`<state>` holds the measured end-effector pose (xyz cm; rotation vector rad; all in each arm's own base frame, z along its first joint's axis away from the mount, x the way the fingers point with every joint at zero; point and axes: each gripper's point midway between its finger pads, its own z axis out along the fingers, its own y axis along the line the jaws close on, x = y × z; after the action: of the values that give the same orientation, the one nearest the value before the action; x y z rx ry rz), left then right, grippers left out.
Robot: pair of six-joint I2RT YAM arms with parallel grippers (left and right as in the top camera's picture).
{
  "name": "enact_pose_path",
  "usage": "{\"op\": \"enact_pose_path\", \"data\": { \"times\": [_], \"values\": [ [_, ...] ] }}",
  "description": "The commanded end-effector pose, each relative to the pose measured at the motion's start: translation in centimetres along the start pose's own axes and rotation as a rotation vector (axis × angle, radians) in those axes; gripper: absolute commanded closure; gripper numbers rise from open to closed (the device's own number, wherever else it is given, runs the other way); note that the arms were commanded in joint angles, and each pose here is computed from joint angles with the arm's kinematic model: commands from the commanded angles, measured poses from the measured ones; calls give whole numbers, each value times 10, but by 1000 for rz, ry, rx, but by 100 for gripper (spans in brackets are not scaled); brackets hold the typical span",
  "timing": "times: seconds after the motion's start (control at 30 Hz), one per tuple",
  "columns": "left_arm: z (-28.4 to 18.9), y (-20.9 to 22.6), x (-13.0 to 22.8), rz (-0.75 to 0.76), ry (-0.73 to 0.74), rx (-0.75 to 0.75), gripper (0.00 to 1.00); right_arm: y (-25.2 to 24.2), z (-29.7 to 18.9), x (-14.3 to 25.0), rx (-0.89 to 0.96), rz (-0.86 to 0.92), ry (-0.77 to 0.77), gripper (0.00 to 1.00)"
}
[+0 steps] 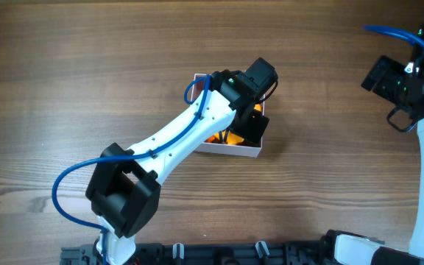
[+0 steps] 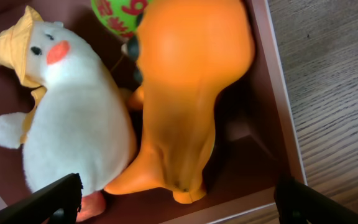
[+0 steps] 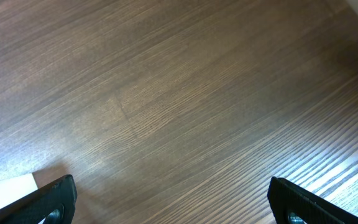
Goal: Pack container
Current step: 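Carry the orange dinosaur into the box beside the duck, then release the dinosaur and lift the left arm away from the box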
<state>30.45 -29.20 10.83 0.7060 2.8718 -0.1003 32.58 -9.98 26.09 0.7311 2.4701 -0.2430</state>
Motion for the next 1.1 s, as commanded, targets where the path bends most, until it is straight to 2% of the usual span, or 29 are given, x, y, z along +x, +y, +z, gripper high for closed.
{"op": "enact_pose_path", "data": {
  "times": [0.0,0.1,0.17,0.2,0.33,0.47,0.67,1.07],
  "values": [
    [-23,4,-13,-18,-61,29,0,-1,4,1,10,12,7,0],
    [-74,37,-39,-161,-212,13,0,-1,4,1,10,13,7,0],
    [-110,98,-45,-403,-314,-62,0,-1,4,1,10,13,7,0],
    [-119,126,-40,-505,-327,-86,0,-1,4,1,10,13,7,0],
    [-132,221,-8,-754,-297,-155,0,-1,4,1,10,13,7,0],
    [-136,278,15,-902,-287,-184,0,-1,4,1,10,13,7,0],
    [-139,304,30,-983,-277,-186,0,-1,4,1,10,13,7,0],
    [-139,305,31,-985,-277,-187,0,-1,4,1,10,13,7,0]
  ]
}}
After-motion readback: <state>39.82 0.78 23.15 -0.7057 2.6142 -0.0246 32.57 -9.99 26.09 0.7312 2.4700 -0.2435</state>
